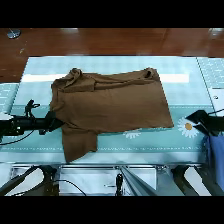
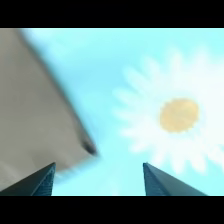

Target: Fold the shirts.

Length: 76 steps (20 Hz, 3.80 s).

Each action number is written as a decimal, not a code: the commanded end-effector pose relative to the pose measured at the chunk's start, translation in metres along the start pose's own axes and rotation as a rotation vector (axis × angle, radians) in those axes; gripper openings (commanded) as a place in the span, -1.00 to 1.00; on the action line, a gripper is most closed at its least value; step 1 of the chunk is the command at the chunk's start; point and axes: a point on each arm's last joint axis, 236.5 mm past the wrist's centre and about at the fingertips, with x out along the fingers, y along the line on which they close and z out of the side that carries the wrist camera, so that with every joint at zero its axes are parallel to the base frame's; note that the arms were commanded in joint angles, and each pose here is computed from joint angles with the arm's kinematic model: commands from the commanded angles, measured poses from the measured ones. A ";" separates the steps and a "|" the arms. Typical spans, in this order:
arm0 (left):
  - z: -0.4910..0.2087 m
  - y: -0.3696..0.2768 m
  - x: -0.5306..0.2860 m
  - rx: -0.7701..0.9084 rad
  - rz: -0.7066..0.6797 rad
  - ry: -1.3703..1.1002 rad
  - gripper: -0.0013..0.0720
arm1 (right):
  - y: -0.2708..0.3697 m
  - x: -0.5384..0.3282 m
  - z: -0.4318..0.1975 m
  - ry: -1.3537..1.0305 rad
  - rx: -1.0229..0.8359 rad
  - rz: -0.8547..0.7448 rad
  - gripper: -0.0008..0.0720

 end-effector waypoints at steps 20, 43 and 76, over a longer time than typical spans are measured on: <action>0.004 -0.014 -0.006 0.039 -0.025 0.007 -0.90 | 0.110 0.100 -0.014 0.223 -0.150 0.190 -0.92; -0.116 -0.375 -0.491 1.070 -0.031 -1.444 -0.91 | 0.286 -0.489 -0.079 -1.147 -0.901 0.318 -0.92; 0.232 -0.188 -0.020 0.385 -0.042 -0.392 -0.91 | 0.271 0.054 0.179 -0.112 -0.249 0.404 -0.92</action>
